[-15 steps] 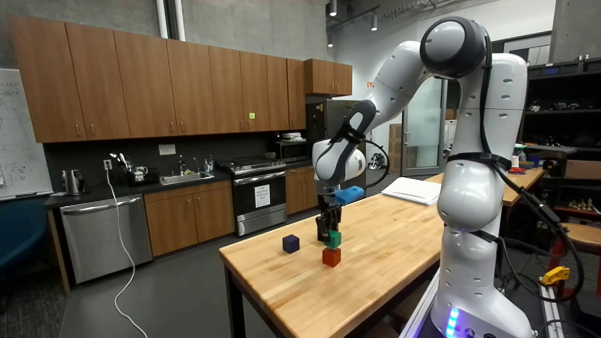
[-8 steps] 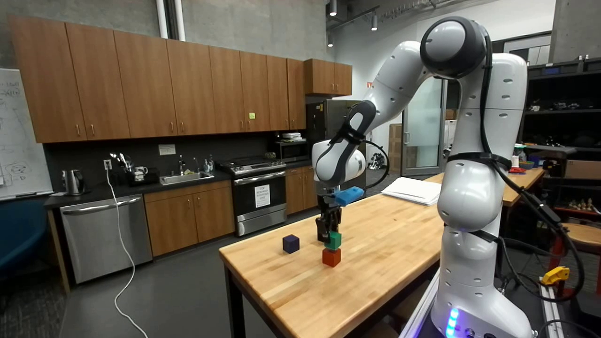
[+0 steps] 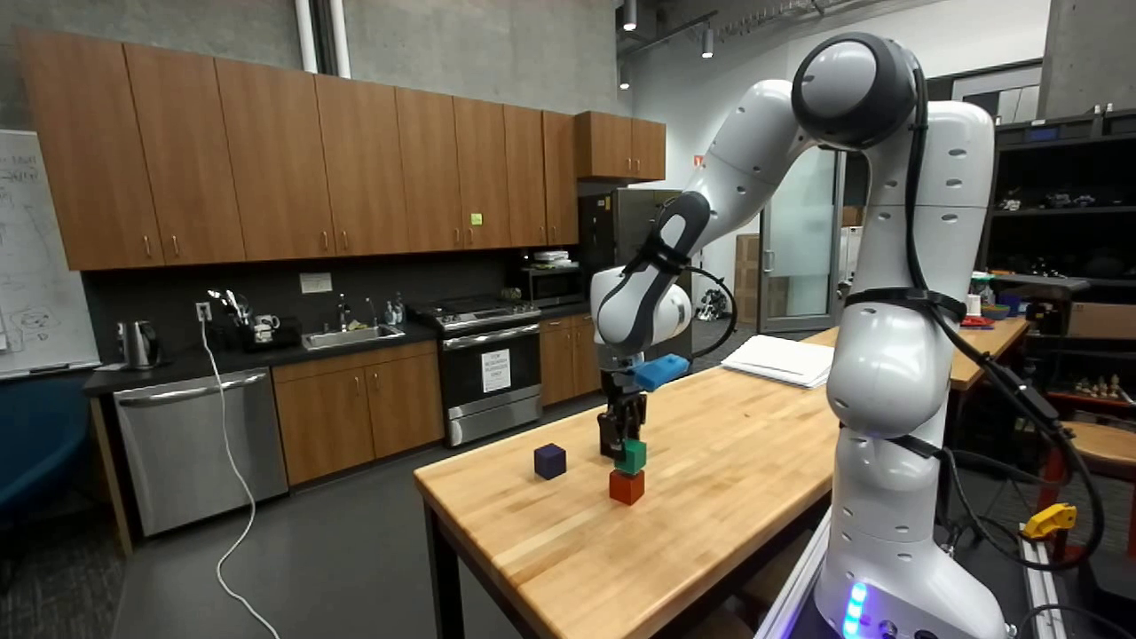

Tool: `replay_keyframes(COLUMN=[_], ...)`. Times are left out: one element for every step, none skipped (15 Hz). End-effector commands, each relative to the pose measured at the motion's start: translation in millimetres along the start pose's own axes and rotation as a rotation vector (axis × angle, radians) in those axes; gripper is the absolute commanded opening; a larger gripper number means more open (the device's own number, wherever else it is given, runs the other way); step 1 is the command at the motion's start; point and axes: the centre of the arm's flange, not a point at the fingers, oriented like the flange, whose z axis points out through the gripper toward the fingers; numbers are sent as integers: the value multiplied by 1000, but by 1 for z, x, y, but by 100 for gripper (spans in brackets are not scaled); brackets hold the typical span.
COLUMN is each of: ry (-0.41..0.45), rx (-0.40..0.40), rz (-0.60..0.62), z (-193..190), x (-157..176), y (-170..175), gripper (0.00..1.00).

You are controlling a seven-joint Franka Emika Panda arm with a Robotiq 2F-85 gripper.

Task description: Remove the blue block from the top of the orange block and put the green block on top of the orange block.

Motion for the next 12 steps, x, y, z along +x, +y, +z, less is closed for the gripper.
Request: replay_keyframes(ry=[2, 3, 1, 0, 0, -4, -4, -3, 0, 2, 4, 5], rx=[-4, -4, -4, -2, -2, -3, -2, -5, -7, -9, -10, -10], rz=[2, 0, -1, -1, -3, -9, -13, -15, -16, -17, -17, -16], z=[4, 5, 7, 9, 10, 11, 12, 13, 14, 14, 15, 15], x=[1, 1, 2, 2, 3, 3, 4, 4, 5, 6, 7, 8], y=[5, 5, 5, 5, 5, 4, 4, 4, 5, 5, 6, 6], gripper=[23, 23, 23, 23, 23, 23, 23, 23, 23, 23, 23, 23])
